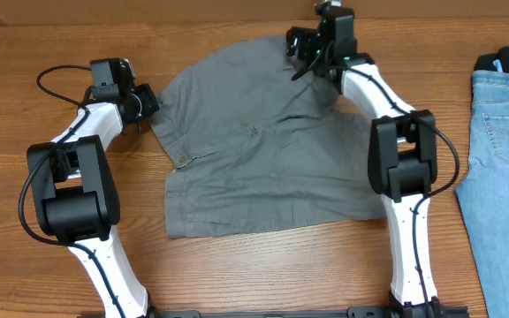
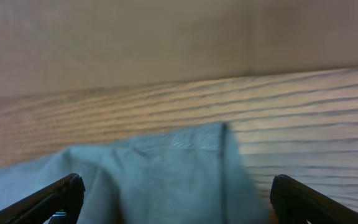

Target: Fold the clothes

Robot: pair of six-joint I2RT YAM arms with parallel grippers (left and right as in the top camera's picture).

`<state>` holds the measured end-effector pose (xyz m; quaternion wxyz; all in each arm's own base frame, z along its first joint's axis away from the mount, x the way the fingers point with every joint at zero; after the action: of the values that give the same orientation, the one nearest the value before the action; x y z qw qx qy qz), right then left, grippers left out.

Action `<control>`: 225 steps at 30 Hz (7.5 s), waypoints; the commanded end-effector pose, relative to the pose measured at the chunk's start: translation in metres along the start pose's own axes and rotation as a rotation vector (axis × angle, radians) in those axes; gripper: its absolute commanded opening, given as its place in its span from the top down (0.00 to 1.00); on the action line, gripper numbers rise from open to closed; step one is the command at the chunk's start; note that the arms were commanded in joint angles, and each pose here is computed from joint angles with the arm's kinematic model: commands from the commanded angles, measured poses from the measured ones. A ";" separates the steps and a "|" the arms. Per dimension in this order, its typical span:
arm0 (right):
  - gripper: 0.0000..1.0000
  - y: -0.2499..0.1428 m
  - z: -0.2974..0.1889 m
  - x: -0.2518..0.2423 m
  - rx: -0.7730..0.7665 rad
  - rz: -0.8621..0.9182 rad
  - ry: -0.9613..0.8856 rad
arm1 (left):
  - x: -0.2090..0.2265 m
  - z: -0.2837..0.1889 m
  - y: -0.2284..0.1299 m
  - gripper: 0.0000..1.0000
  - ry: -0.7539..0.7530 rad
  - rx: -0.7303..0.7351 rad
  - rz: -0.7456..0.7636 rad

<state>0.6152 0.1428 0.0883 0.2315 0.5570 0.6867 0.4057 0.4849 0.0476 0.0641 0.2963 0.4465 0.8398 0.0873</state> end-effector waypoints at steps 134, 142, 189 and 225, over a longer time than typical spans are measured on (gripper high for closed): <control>0.96 0.069 -0.387 -0.021 0.542 0.290 -0.327 | -0.023 -0.235 -0.123 0.96 0.067 0.556 0.066; 0.96 0.006 -0.374 -0.030 0.782 0.356 -0.425 | -0.007 -0.225 -0.145 0.96 0.108 0.636 0.041; 0.78 -0.083 -0.318 -0.022 0.969 0.403 -0.386 | -0.027 -0.201 -0.174 0.96 -0.080 0.695 0.063; 0.76 -0.137 -0.246 -0.006 0.806 0.416 -0.196 | 0.015 -0.120 -0.228 0.96 0.138 0.862 -0.059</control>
<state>0.3524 0.0530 0.1219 -0.0072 0.7661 0.6374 0.0825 0.2552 -0.0575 0.0730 0.0519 0.4998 0.8291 -0.2451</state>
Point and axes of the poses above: each gripper's point midway between its finger pads, its own z axis out along the fingers, its own x axis along the line the jaws close on, y = z × x, the point moved 7 cm from there along -z, back along the fingers, and after that the axes turned 13 degrees about -z, right-handed, at the moved point
